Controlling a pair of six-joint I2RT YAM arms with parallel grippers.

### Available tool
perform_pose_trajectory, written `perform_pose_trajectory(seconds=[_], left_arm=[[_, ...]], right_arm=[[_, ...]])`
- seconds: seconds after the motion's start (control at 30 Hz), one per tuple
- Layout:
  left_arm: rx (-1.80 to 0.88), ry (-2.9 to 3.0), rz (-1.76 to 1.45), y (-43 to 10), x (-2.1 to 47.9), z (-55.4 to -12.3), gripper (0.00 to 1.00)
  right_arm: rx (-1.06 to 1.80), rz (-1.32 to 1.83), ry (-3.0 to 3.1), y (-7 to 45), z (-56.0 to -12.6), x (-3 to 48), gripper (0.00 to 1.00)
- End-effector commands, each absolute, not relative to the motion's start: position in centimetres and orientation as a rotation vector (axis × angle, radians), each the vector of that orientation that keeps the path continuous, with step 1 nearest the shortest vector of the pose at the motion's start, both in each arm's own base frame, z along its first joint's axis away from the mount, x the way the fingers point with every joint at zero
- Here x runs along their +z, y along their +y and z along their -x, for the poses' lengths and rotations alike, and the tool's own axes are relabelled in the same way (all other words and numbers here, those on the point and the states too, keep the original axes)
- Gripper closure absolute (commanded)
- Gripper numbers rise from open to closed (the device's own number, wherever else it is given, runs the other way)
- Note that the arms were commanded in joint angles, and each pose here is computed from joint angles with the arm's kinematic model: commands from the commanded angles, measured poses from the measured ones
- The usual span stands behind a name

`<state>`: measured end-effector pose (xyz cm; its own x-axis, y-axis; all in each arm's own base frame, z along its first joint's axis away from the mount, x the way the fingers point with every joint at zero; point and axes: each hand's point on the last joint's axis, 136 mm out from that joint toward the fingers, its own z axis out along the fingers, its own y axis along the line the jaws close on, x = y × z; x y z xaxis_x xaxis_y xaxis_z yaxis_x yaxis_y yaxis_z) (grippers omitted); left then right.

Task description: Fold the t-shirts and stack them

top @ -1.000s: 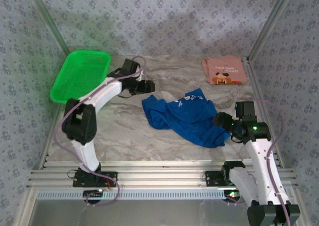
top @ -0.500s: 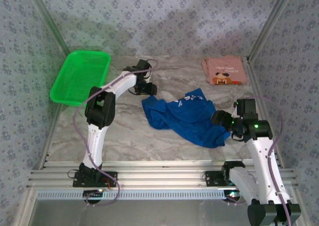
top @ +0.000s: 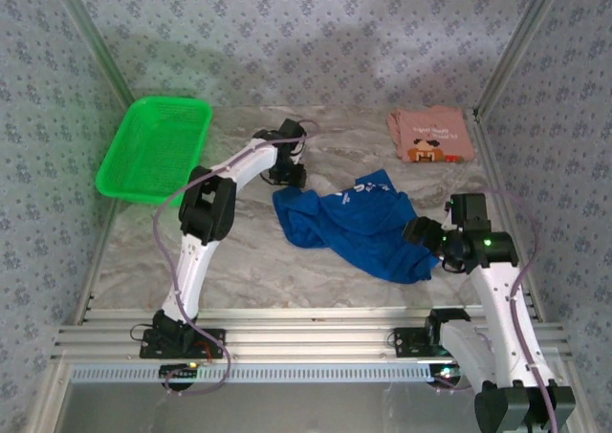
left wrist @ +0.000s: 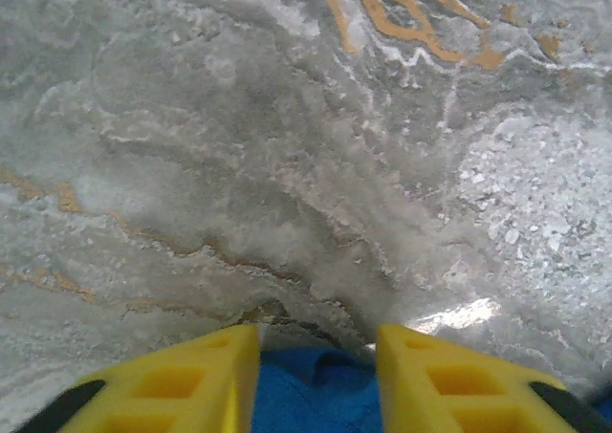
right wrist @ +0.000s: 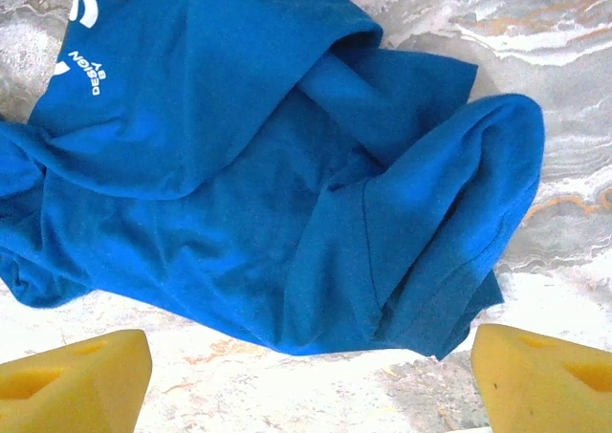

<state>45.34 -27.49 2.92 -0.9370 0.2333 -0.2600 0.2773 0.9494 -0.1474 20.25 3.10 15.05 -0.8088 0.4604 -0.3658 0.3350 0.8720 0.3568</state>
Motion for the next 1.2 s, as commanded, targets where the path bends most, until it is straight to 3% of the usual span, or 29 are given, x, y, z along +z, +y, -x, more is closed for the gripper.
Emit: perform_pose_trajectory(seconds=[0.0,0.1,0.23,0.47,0.6,0.9,1.0,1.17], left_arm=[[-0.216,2.912,-0.45,-26.9,2.1,-43.7,0.82],[-0.213,2.913,-0.451,-26.2,2.7,-43.3,1.0],[-0.284,2.853,-0.376,-25.0,6.3,-43.8,1.0],[-0.423,2.631,-0.245,-22.6,17.4,-43.9,1.0],[-0.496,2.519,-0.161,-20.7,22.5,-42.9,1.0],[-0.608,2.44,-0.111,-19.6,25.3,-40.7,1.0],[-0.628,2.431,-0.083,-19.0,25.7,-40.3,1.0],[-0.732,2.341,-0.024,-18.4,29.0,-40.5,1.0]], right_arm=[[0.37,-0.674,2.603,2.7,-20.1,13.7,0.11],[0.326,-0.735,2.597,1.9,-20.2,12.5,0.11],[0.29,-0.837,2.575,0.8,-20.7,10.9,0.12],[0.192,-1.04,2.634,-1.4,-20.8,8.1,0.15],[0.303,-1.101,2.547,-2.2,-22.7,8.2,0.17],[0.36,-1.16,2.551,-4.0,-24.8,6.9,0.21],[0.36,-1.18,2.589,-4.3,-25.7,4.9,0.28],[0.454,-1.198,2.584,-2.8,-28.4,3.0,0.53]])
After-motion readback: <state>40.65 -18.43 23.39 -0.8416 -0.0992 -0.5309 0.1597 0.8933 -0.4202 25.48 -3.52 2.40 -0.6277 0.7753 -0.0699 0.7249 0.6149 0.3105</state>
